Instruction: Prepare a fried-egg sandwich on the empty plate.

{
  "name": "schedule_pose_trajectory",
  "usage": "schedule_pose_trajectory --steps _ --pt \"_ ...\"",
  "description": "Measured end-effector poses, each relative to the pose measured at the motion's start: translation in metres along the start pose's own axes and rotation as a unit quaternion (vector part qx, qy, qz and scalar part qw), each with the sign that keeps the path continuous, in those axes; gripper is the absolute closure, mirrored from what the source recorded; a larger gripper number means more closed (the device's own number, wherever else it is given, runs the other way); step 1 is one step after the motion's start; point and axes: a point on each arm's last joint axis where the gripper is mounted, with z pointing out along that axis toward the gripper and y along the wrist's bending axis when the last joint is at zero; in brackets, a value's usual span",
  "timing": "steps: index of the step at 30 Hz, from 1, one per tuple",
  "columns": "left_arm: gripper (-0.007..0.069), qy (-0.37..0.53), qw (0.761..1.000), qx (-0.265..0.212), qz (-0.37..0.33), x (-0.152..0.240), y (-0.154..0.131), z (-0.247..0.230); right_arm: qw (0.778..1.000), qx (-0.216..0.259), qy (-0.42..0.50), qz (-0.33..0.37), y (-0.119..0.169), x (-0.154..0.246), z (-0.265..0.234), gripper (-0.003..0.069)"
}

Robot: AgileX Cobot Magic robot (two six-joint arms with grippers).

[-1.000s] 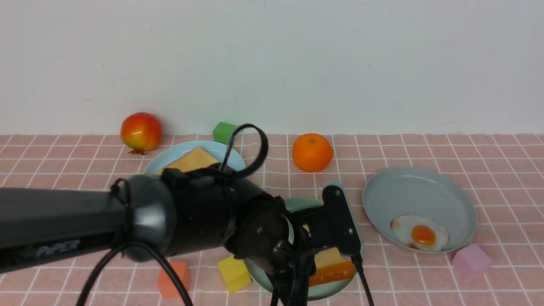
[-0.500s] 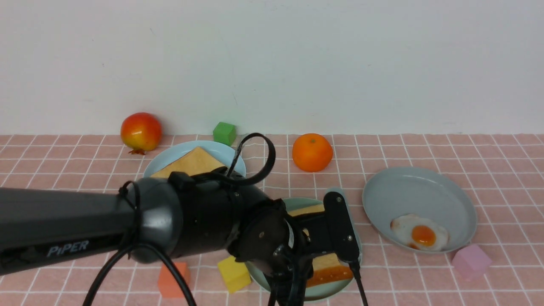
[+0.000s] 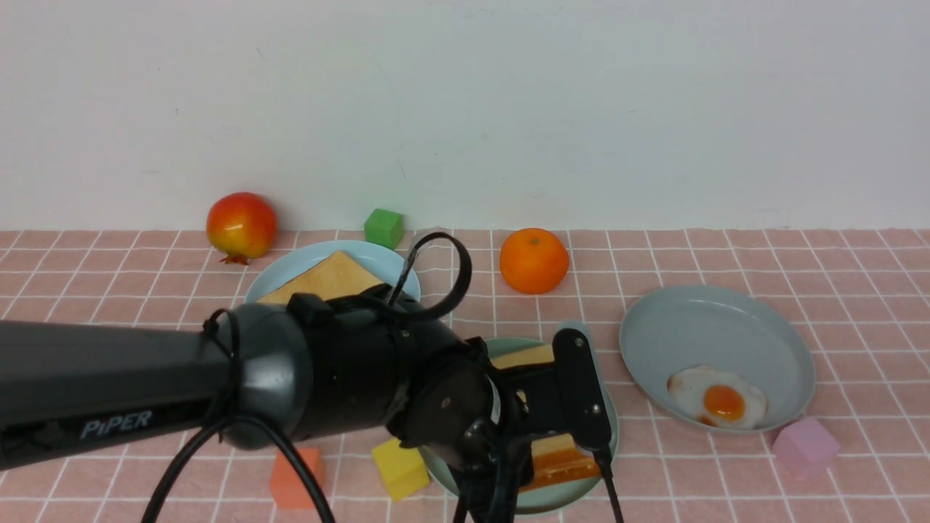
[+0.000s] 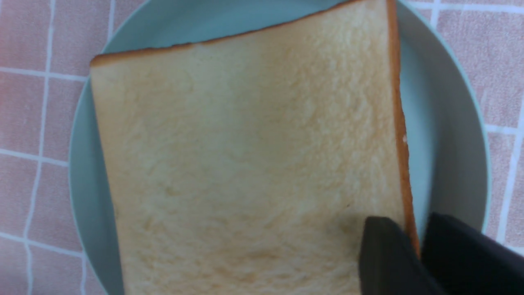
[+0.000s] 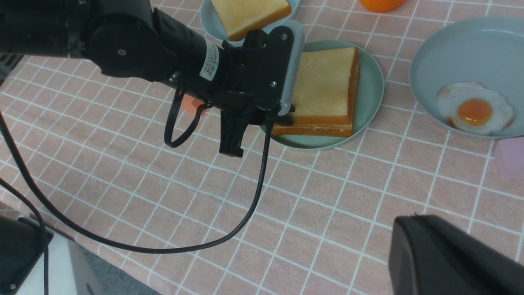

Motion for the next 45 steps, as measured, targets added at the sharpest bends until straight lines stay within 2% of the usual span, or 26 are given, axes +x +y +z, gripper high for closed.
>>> schedule_pose_trajectory --steps 4,7,13,22,26,27,28,29,32,34,35,38,45 --pt "0.0314 -0.001 1.0 0.001 -0.003 0.0 0.0 0.0 1.0 0.0 0.003 0.0 0.0 0.001 0.0 0.0649" --pt "0.0291 0.001 1.0 0.002 -0.003 0.0 0.0 0.0 1.0 0.001 0.005 0.0 0.0 0.001 0.0 0.0649" --pt "0.0281 -0.006 1.0 -0.002 -0.003 -0.003 0.002 -0.019 1.0 0.001 0.007 0.0 0.0 0.001 0.0 0.0649" --pt "0.0295 -0.058 0.996 0.001 -0.061 -0.015 0.003 -0.072 1.0 0.001 0.008 0.0 0.0 0.001 0.0 0.0648" --pt "0.0466 -0.145 0.972 0.022 -0.186 -0.023 -0.001 -0.141 1.0 0.001 0.008 0.0 0.0 0.002 0.0 0.0648" --pt "0.0477 -0.149 0.971 0.021 -0.186 -0.023 -0.001 -0.145 1.0 0.001 0.008 0.0 0.0 0.002 0.0 0.0648" --pt "0.0523 -0.166 0.964 0.025 -0.208 -0.023 -0.002 -0.16 1.0 0.0 0.01 0.0 0.0 0.002 0.0 0.0648" --pt "0.0608 -0.199 0.953 0.024 -0.227 -0.019 -0.007 -0.192 1.0 0.0 0.012 0.001 0.0 0.002 0.0 0.0648" --pt "0.0613 -0.255 0.935 0.02 -0.246 0.009 -0.028 -0.243 1.0 0.002 0.023 0.001 0.0 0.004 0.0 0.0649" --pt "0.0613 -0.278 0.928 0.013 -0.247 0.022 -0.036 -0.258 1.0 0.003 0.027 0.001 0.0 0.005 0.0 0.0649" --pt "0.0613 -0.305 0.918 0.004 -0.252 0.042 -0.049 -0.268 0.999 0.004 0.036 0.0 -0.001 0.007 0.0 0.0649" --pt "0.0613 -0.343 0.901 -0.013 -0.264 0.078 -0.071 -0.271 0.999 0.01 0.045 -0.001 -0.002 0.008 0.0 0.0649" --pt "0.0613 -0.443 0.838 -0.046 -0.315 0.149 -0.112 -0.253 0.999 0.015 0.029 -0.004 -0.003 0.005 0.0 0.0649"
